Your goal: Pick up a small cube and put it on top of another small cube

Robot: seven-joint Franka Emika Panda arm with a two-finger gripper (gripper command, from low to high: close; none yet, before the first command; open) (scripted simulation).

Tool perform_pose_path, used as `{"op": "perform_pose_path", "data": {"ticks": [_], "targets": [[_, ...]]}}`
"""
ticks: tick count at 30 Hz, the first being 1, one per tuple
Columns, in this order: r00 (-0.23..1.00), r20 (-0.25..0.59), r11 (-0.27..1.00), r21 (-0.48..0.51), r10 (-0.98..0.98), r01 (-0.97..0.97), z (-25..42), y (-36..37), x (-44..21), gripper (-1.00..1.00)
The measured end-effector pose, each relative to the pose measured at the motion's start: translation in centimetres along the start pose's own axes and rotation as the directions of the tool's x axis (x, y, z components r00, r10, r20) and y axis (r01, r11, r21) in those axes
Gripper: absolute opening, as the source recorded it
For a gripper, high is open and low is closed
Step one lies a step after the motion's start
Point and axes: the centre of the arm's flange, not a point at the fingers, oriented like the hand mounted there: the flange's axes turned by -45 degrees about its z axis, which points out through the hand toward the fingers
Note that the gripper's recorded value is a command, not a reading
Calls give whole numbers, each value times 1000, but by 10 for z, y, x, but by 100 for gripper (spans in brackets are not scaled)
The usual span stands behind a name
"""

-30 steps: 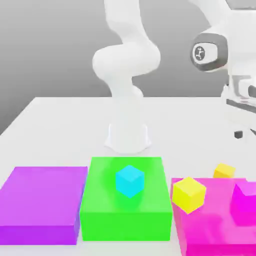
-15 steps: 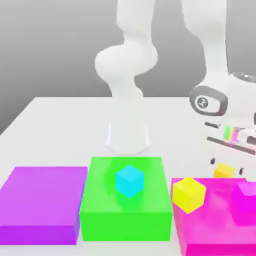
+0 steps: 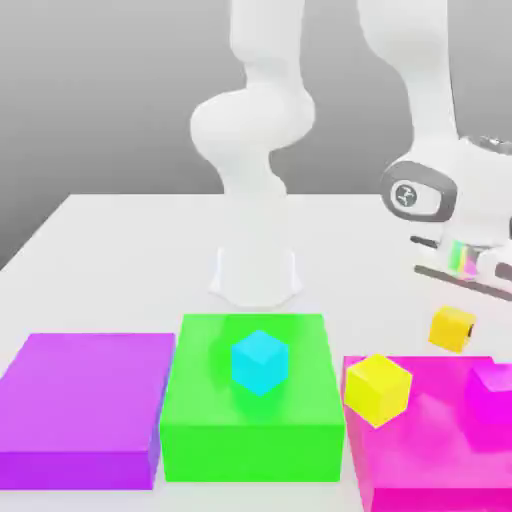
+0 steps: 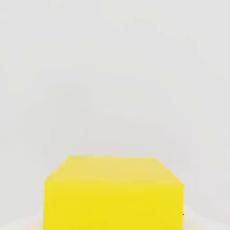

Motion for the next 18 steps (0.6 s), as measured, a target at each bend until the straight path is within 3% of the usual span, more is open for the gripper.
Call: {"op": "perform_pose_path", "data": {"ticks": [7,14,18], "targets": [[1000,27,1000,0,12,-12,-75,-22,-144,-100],[999,8,999,4,37,-37,-140,-122,-274,-100],[999,-5,999,0,40,-40,-117,-145,-292,-100]]}}
